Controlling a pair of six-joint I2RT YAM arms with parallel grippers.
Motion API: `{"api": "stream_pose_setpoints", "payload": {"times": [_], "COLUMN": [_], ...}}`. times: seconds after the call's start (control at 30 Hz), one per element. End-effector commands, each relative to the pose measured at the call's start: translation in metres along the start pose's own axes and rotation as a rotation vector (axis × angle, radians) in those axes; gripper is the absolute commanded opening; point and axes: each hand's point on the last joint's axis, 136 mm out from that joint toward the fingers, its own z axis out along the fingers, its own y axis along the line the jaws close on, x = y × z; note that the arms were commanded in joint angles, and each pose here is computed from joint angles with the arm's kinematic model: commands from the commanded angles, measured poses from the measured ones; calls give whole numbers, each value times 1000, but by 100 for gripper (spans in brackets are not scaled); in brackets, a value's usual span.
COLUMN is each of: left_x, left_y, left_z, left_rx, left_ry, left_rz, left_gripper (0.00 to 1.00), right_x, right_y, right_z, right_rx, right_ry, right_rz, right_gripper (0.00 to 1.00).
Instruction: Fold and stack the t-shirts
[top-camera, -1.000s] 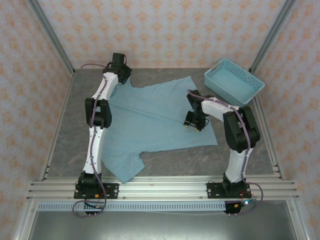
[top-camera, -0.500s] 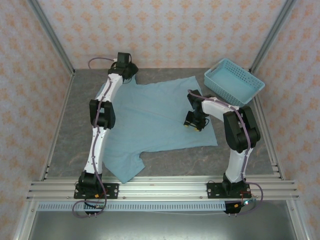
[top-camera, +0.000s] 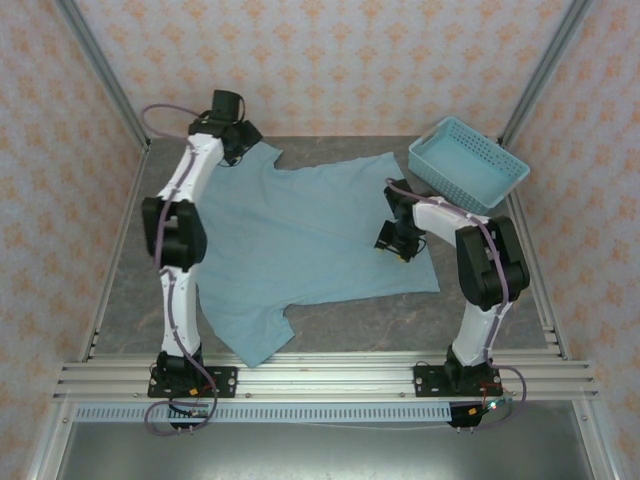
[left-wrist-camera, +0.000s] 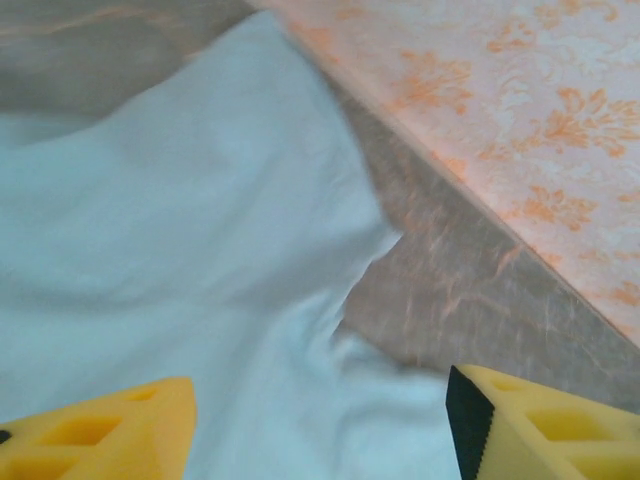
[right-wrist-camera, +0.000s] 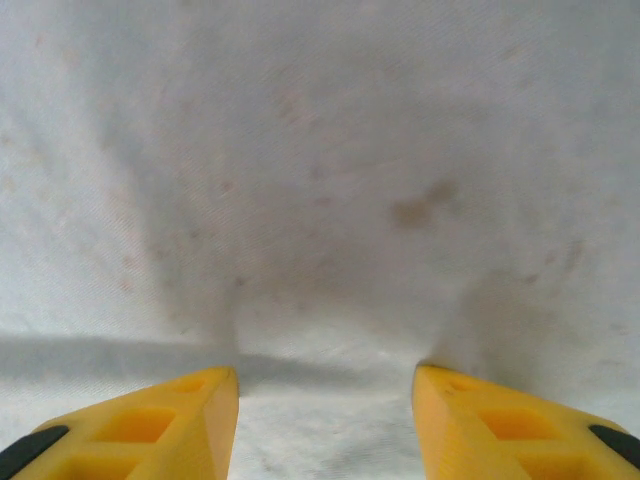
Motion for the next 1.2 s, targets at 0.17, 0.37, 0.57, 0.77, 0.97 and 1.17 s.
{"api": "stream_pose_setpoints", "payload": {"times": [0.17, 0.37, 0.57, 0.77, 0.97, 1.17], "left_x": [104, 113, 82, 14, -24, -19], "left_y": [136, 175, 178, 132, 86, 64], "left_z": [0, 30, 68, 95, 81, -46], "left_rx": [-256, -350, -364, -224, -116, -124], "left_ry": [273, 293, 297, 204, 120, -85], "left_rz": [-164, -162, -113, -86, -61, 50], "left_gripper": [59, 55, 54, 59, 67, 76], "right_x": [-15, -28, -44, -54, -62, -62], "right_y": [-7, -8, -7, -1, 3, 14], "right_z": [8, 25, 36, 38, 13, -47], "right_rx": [13, 58, 69, 87, 53, -47], "right_ry": [0, 10, 32, 44, -34, -145], "right_rz": [35, 39, 87, 110, 107, 53], "right_gripper": [49, 48, 48, 48, 53, 58]}}
